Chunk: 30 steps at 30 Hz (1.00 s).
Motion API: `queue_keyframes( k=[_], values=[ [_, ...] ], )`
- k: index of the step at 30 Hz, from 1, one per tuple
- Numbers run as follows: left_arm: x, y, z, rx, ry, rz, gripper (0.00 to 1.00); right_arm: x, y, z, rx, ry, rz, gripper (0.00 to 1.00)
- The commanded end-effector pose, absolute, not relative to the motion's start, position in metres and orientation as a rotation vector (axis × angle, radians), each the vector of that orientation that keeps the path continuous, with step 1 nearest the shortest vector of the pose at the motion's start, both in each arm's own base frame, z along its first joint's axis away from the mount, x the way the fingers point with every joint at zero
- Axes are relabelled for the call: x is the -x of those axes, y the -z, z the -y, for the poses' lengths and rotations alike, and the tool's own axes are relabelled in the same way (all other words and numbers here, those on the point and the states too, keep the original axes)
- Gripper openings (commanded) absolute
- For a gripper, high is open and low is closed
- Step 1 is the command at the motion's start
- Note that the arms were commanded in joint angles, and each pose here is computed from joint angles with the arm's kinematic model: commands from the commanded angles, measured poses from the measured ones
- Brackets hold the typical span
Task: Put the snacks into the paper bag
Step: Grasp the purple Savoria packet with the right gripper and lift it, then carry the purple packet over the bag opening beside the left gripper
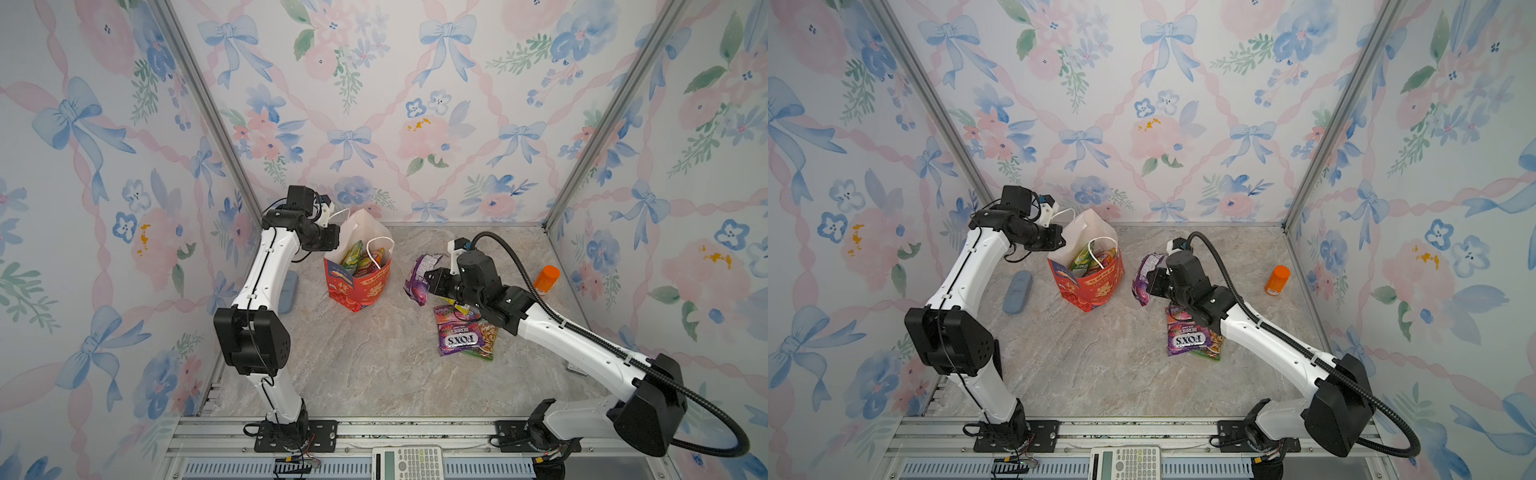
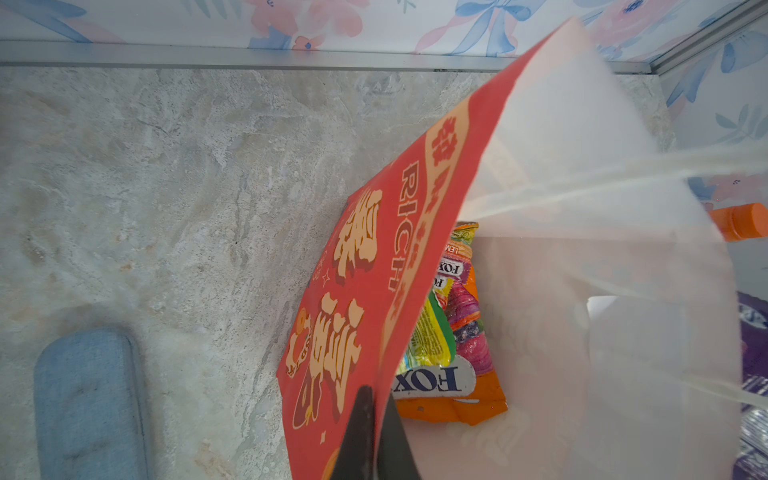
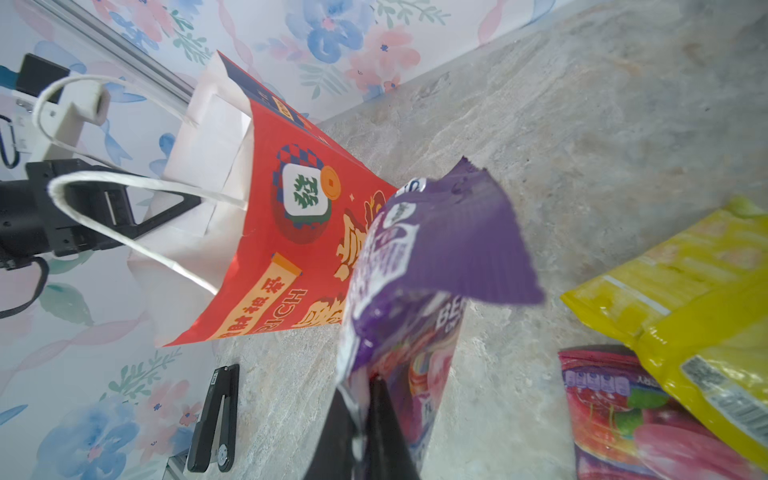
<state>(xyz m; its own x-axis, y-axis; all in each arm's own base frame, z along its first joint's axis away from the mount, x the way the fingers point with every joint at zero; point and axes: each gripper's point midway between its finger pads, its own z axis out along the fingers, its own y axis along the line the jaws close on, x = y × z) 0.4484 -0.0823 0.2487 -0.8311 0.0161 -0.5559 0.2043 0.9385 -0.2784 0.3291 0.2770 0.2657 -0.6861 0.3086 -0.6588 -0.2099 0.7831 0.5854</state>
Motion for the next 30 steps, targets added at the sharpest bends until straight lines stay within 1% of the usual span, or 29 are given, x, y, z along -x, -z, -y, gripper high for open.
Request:
queue_keyframes(
  k=[1, 9, 13, 22, 30],
  values=[
    [-0.438, -0.245, 0.078, -0.125, 0.452, -2.559, 0.00, -0.331, -0.315, -0.275, -0.002, -0.814, -2.072, 0.00],
    [-0.438, -0.245, 0.079, -0.126, 0.454, -2.560, 0.00, -0.345, -0.381, -0.278, 0.086, -0.807, -1.941, 0.00],
    [-0.438, -0.244, 0.078, -0.126, 0.453, -2.561, 0.00, -0.351, -0.405, -0.284, 0.128, -0.803, -1.898, 0.00],
    [-0.438, -0.245, 0.079, -0.127, 0.456, -2.559, 0.00, -0.372, -0.441, -0.296, 0.167, -0.805, -1.823, 0.00],
    [-0.438, -0.244, 0.081, -0.131, 0.462, -2.562, 0.00, -0.388, -0.470, -0.321, 0.207, -0.858, -1.768, 0.00]
  ],
)
